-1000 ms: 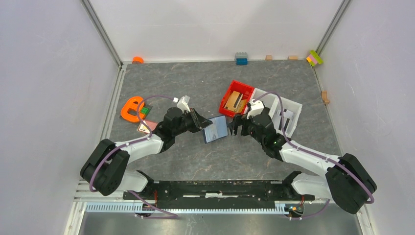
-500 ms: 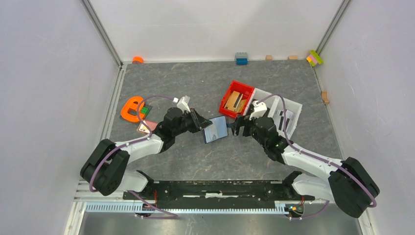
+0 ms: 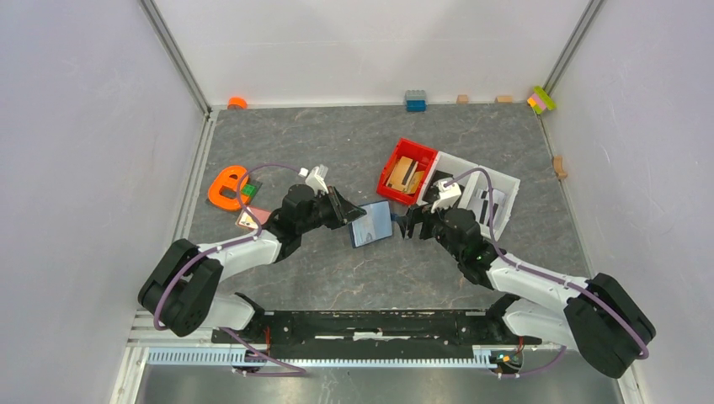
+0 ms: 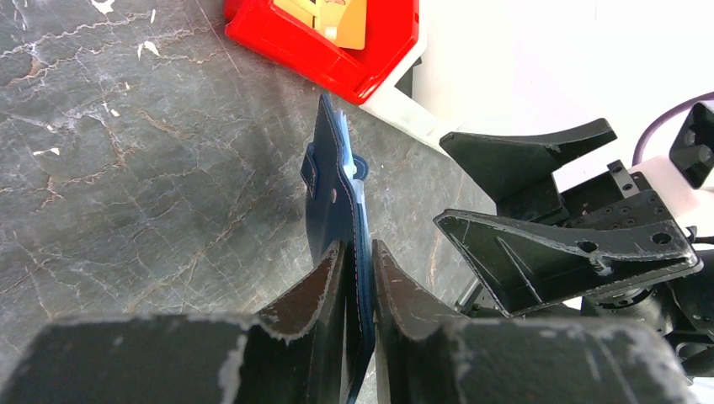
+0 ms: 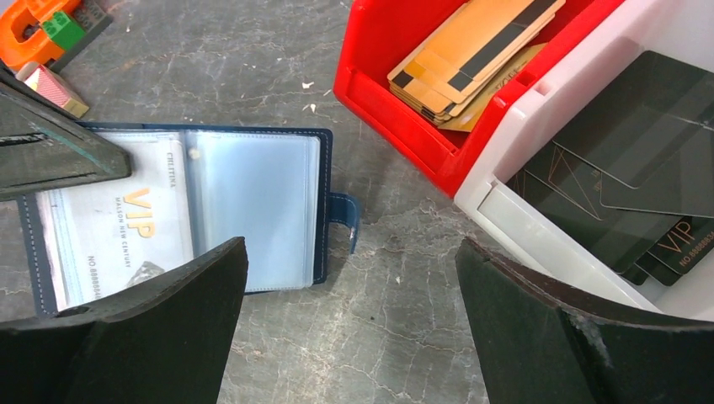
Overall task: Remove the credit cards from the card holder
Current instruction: Remove the credit card from the card holder.
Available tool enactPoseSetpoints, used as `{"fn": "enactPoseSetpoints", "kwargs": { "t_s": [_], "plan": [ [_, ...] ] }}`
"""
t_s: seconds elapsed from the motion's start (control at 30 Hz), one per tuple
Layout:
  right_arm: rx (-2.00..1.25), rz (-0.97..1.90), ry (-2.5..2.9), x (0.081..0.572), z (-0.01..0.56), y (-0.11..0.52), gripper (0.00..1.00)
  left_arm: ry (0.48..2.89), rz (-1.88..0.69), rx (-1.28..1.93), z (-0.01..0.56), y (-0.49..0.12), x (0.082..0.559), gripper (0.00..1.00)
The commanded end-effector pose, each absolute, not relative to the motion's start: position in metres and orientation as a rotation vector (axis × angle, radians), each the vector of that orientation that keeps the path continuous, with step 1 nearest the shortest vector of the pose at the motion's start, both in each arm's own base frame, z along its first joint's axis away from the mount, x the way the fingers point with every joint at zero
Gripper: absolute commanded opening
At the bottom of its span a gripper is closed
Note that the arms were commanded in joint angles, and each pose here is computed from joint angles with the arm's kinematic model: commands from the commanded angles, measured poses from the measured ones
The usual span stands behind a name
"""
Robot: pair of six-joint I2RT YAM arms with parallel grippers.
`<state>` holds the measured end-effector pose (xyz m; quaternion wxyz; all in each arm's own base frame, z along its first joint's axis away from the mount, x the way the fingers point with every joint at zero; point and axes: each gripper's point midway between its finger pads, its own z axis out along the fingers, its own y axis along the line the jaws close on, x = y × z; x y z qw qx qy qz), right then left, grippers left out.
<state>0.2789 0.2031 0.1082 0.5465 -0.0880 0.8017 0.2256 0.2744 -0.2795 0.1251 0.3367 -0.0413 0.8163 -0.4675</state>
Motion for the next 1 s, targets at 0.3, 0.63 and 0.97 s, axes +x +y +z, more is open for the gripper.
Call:
{"fn": "enactPoseSetpoints", "kwargs": {
  "t_s": [0.3, 0.63, 0.97],
  "plan": [
    [-0.244, 0.597, 1.817, 0.281, 0.131, 0.214, 0.97, 2.021, -1.271, -0.007, 0.163, -0.289, 0.279, 0.23],
    [-0.310, 0.670, 1.807, 0.274, 0.129, 0.227, 0.94, 2.047, -1.264, -0.007, 0.157, -0.291, 0.280, 0.24],
    [-0.462, 0.836, 1.790, 0.261, 0.130, 0.260, 0.88, 2.061, -1.258, -0.001, 0.154, -0.291, 0.280, 0.25]
  ]
}}
